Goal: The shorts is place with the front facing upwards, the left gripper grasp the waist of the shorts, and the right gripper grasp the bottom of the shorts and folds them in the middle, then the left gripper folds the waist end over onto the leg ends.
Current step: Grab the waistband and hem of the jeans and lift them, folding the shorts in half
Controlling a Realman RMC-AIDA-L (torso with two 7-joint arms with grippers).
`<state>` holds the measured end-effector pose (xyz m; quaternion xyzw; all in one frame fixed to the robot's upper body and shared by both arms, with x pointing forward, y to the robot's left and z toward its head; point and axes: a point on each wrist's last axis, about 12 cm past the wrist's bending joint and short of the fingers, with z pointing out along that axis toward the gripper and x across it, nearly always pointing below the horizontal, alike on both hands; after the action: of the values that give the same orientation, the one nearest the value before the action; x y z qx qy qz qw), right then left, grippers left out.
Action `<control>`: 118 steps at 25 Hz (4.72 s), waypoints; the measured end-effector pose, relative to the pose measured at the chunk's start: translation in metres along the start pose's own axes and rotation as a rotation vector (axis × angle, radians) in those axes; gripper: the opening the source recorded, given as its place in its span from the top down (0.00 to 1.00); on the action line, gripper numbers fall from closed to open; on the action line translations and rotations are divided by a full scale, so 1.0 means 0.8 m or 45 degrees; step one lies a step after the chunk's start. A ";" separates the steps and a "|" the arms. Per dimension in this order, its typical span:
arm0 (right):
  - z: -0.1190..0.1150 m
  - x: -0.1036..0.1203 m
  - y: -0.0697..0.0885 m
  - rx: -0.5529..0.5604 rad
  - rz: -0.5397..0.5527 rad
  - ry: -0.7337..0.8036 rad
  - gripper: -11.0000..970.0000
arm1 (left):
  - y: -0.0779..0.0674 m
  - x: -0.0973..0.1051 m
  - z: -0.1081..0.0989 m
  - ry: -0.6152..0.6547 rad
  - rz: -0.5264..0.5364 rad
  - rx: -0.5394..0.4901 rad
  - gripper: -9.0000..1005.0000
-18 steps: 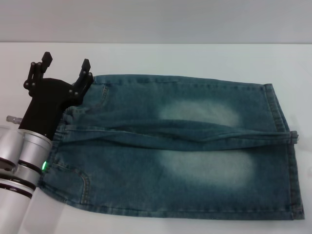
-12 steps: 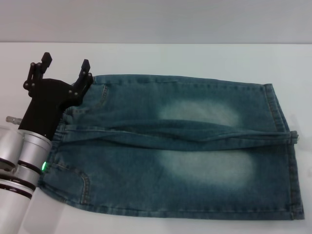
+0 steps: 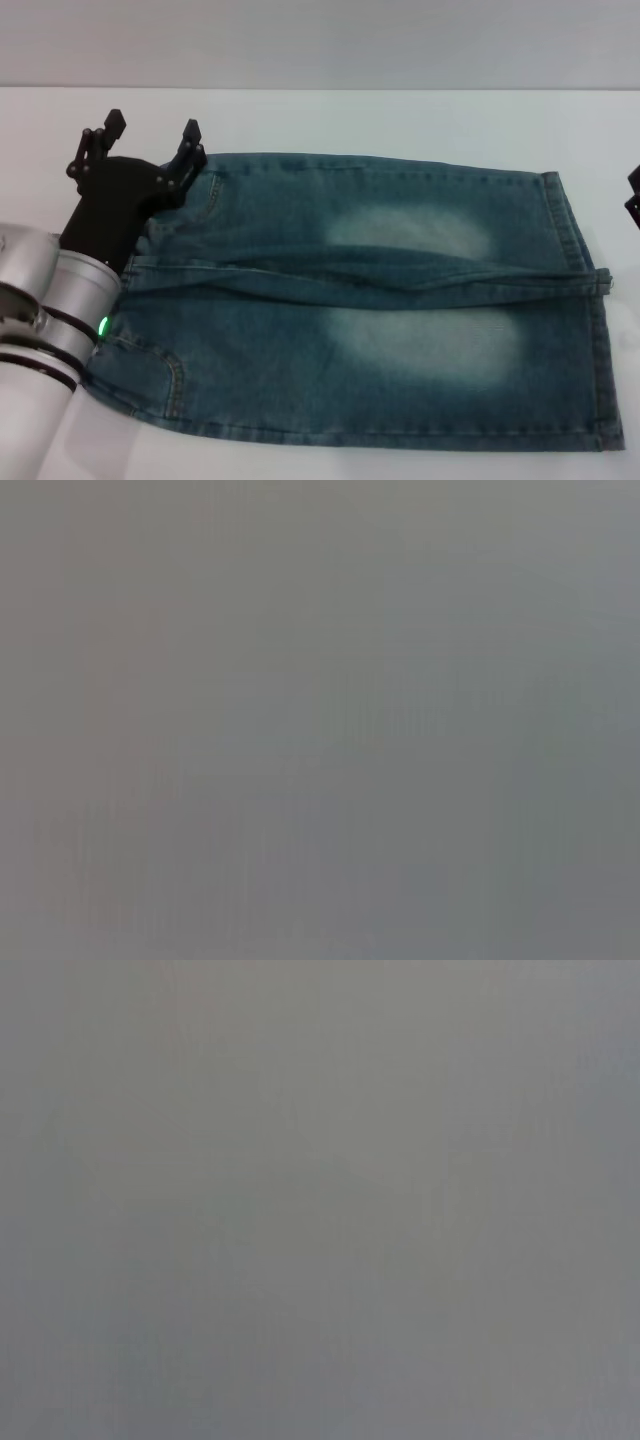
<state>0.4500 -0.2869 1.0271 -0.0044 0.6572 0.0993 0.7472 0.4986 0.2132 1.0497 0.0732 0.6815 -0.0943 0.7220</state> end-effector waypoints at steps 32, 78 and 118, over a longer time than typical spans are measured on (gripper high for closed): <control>0.068 -0.187 0.027 0.129 0.057 1.099 0.20 | 0.070 -0.135 0.001 1.144 -0.112 -0.037 0.18; 0.056 -0.177 0.025 0.139 0.105 1.212 0.20 | 0.059 -0.105 -0.013 1.564 -0.109 -0.138 0.18; 0.055 -0.177 0.030 0.121 0.097 1.253 0.20 | 0.050 -0.109 -0.006 1.592 -0.067 -0.099 0.60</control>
<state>0.4728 -0.2778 1.1754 0.0073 0.9355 0.0825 0.3436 0.4985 0.2568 1.1354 0.0715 0.9795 -0.0266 0.1863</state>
